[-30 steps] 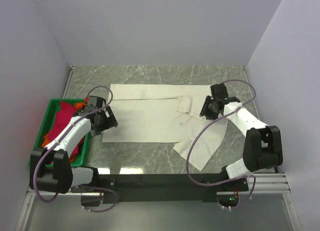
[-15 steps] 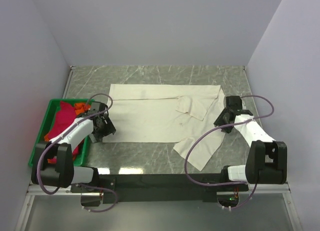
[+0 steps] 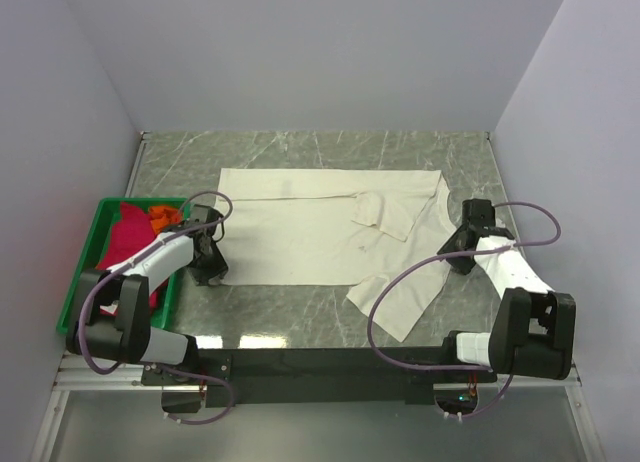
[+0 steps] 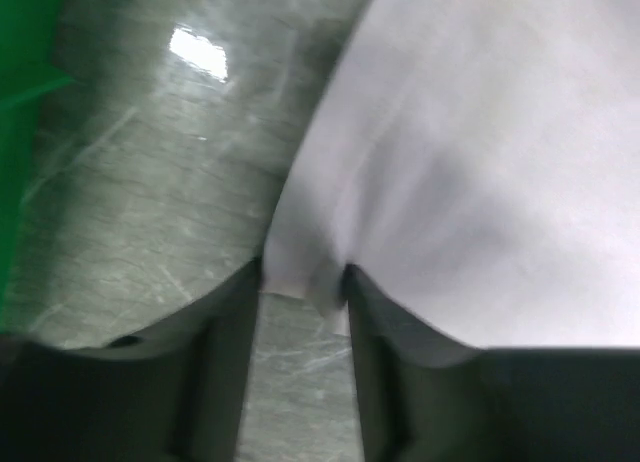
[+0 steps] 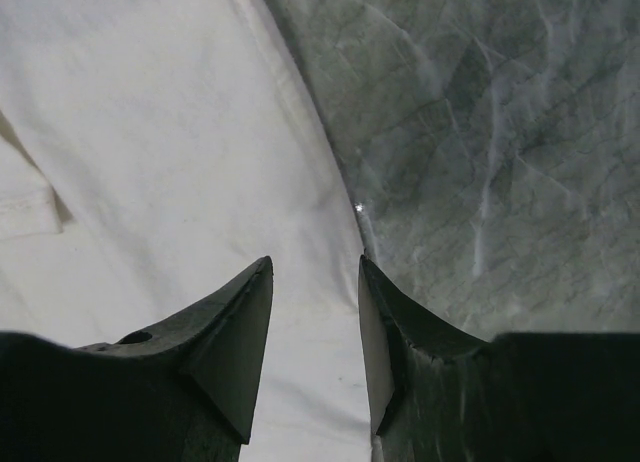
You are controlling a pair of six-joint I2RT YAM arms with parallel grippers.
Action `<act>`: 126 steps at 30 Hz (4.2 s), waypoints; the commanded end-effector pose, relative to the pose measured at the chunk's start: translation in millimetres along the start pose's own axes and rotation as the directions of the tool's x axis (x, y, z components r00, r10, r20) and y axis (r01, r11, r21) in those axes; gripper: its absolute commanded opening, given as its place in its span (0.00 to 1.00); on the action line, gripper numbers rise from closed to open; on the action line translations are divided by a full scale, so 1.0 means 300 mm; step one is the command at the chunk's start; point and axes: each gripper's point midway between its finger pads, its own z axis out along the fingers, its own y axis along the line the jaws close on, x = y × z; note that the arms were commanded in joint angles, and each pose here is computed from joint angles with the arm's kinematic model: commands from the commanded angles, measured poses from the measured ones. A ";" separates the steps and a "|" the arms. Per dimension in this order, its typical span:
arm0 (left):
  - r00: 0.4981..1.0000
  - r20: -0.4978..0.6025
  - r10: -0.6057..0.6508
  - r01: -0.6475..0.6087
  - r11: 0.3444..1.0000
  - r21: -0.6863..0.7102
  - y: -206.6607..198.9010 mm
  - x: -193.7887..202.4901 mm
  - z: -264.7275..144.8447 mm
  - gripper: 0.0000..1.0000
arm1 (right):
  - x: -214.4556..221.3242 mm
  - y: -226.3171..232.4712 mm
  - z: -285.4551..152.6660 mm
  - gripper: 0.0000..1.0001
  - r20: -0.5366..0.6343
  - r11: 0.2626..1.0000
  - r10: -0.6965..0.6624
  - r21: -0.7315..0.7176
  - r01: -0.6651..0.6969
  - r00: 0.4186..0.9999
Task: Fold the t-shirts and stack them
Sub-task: Fold the tshirt
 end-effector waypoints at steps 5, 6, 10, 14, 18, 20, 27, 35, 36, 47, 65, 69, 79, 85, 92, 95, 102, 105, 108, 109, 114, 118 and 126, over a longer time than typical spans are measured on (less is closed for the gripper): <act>0.999 -0.022 0.031 -0.031 1.000 0.002 -0.025 0.035 0.017 0.19 | 0.058 -0.049 0.020 0.47 -0.054 0.999 0.004 0.035 -0.002 0.999; 0.999 -0.011 0.030 -0.030 1.000 -0.004 -0.022 0.028 0.013 0.12 | 0.063 -0.052 0.024 0.47 -0.060 0.999 0.003 0.038 -0.001 0.998; 1.000 0.006 0.024 -0.024 1.000 0.002 -0.024 0.017 0.005 0.05 | 0.099 -0.074 0.054 0.47 -0.098 0.999 0.008 0.048 -0.003 0.995; 1.000 0.005 0.027 -0.027 1.000 0.001 -0.024 0.017 0.006 0.01 | 0.122 -0.084 0.061 0.47 -0.114 0.999 0.006 0.050 0.000 0.993; 1.000 0.013 0.024 -0.024 1.000 0.003 -0.025 0.012 -0.001 0.01 | 0.127 -0.084 0.059 0.47 -0.116 0.999 0.003 0.043 0.002 0.993; 0.999 0.023 0.022 -0.023 1.000 0.004 -0.025 0.005 -0.005 0.01 | 0.128 -0.081 0.059 0.40 -0.119 0.999 0.003 0.039 0.001 0.993; 0.999 0.033 -0.020 0.019 0.999 0.030 -0.022 -0.029 -0.021 0.01 | 0.093 -0.073 0.033 0.00 -0.069 1.000 0.009 0.023 -0.007 0.998; 0.995 0.072 -0.073 0.067 0.994 0.086 -0.045 -0.108 -0.090 0.01 | -0.021 -0.008 -0.057 0.00 0.038 0.998 0.051 -0.046 -0.049 0.998; 0.994 0.076 -0.077 0.071 0.993 0.091 -0.049 -0.118 -0.097 0.01 | -0.031 0.001 -0.065 0.00 0.041 0.997 0.052 -0.055 -0.049 0.998; 0.989 0.095 -0.111 0.095 0.983 0.157 -0.112 -0.257 -0.165 0.01 | -0.127 0.102 -0.104 0.00 0.048 0.991 0.038 -0.131 -0.032 0.998; 0.979 0.093 -0.181 0.162 0.970 0.182 -0.177 -0.374 -0.082 0.01 | -0.314 0.254 -0.063 0.00 0.040 0.987 0.002 -0.159 0.005 0.999; 0.976 0.099 -0.195 0.174 0.966 0.191 -0.178 -0.395 -0.077 0.01 | -0.351 0.290 -0.064 0.00 0.043 0.984 0.004 -0.178 0.004 0.999; 0.978 0.131 -0.162 0.131 0.968 0.213 -0.220 -0.460 -0.041 0.01 | -0.364 0.320 -0.001 0.00 0.009 0.984 -0.006 -0.176 0.008 1.000; 0.979 0.151 -0.135 0.102 0.972 0.211 -0.240 -0.499 -0.019 0.01 | -0.358 0.320 0.044 0.00 -0.005 0.986 -0.011 -0.164 0.010 1.000; 0.975 0.173 -0.139 0.102 0.973 0.208 -0.244 -0.523 -0.010 0.01 | -0.376 0.336 0.064 0.00 0.001 0.986 -0.009 -0.168 0.009 1.000; 0.977 0.162 -0.139 0.106 0.975 0.194 -0.239 -0.512 0.014 0.01 | -0.377 0.340 0.078 0.00 -0.004 0.986 -0.011 -0.168 0.010 1.000; 0.978 0.149 -0.148 0.123 0.979 0.163 -0.219 -0.490 0.052 0.01 | -0.374 0.342 0.112 0.01 -0.012 0.986 -0.014 -0.163 0.012 1.000; 0.976 0.156 -0.153 0.126 0.978 0.166 -0.222 -0.497 0.056 0.02 | -0.382 0.346 0.121 0.02 -0.002 0.986 -0.017 -0.163 0.016 1.000; 0.976 0.154 -0.154 0.128 0.978 0.166 -0.226 -0.497 0.067 0.02 | -0.383 0.354 0.128 0.04 0.000 0.984 -0.019 -0.178 0.018 1.000; 0.977 0.148 -0.152 0.128 0.979 0.162 -0.224 -0.492 0.075 0.03 | -0.384 0.355 0.131 0.04 0.001 0.984 -0.017 -0.178 0.017 1.000; 0.976 0.153 -0.153 0.128 0.978 0.163 -0.225 -0.493 0.082 0.07 | -0.377 0.348 0.153 0.05 0.002 0.984 -0.017 -0.175 0.017 1.000; 0.974 0.168 -0.152 0.124 0.978 0.165 -0.226 -0.506 0.079 0.18 | -0.375 0.354 0.163 0.09 0.005 0.983 -0.023 -0.182 0.023 1.000; 0.958 0.230 -0.171 0.126 0.972 0.196 -0.221 -0.541 -0.012 0.58 | -0.436 0.410 0.070 0.31 0.070 0.966 -0.042 -0.253 0.058 0.997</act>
